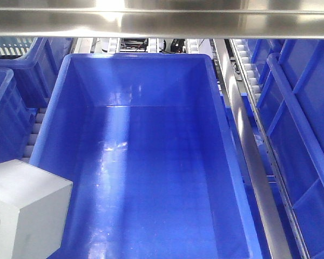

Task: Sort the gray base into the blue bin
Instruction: 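Turn and approach the empty blue bin on the roller rack, then lower the gray block into the blue bin with the left gripper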

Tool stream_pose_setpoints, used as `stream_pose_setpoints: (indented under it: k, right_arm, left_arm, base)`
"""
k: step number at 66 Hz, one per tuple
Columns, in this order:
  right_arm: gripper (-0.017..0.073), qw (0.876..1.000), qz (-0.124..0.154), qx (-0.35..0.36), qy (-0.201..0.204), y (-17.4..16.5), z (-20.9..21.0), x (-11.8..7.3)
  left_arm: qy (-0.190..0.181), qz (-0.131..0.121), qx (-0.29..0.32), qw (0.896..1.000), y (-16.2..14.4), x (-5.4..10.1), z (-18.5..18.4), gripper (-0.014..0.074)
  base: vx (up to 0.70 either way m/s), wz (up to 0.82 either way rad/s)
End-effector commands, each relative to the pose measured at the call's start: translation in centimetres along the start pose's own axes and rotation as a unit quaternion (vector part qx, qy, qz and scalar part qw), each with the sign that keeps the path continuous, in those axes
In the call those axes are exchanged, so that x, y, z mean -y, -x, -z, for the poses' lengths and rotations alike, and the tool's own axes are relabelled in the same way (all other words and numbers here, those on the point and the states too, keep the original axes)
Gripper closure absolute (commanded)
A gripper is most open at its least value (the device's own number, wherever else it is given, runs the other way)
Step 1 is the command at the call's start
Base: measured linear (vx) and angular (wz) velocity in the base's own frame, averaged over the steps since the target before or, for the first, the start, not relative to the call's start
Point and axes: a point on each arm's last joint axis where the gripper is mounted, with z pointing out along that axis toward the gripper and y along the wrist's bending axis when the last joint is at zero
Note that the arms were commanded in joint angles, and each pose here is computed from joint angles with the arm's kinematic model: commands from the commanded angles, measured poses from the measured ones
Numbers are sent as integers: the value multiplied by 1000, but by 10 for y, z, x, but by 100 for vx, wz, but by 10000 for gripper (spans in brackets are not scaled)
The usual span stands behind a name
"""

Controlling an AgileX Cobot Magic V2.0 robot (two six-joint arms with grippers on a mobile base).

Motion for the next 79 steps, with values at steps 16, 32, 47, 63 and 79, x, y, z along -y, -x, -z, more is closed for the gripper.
stream_pose_setpoints:
  k: [16, 32, 47, 63, 79]
  right_arm:
    - [568, 999, 8, 38, -3, 3, 0, 0]
    - [568, 999, 8, 38, -3, 3, 0, 0]
    - [568, 999, 8, 38, -3, 3, 0, 0]
    - [568, 999, 8, 38, -3, 3, 0, 0]
    - [568, 999, 8, 38, -3, 3, 0, 0]
  left_arm:
    - [-5, 11, 61, 998, 18, 1, 2, 599]
    - [-7, 18, 60, 998, 18, 2, 2, 599]
    - [-7, 52, 49, 997, 25, 2, -15, 597]
    - [10, 64, -12, 998, 51, 1, -76, 592]
    - [26, 66, -62, 996, 65, -2, -152, 586]
  base:
    - [0, 0]
    - [0, 0]
    - [0, 0]
    - [0, 0]
    - [0, 0]
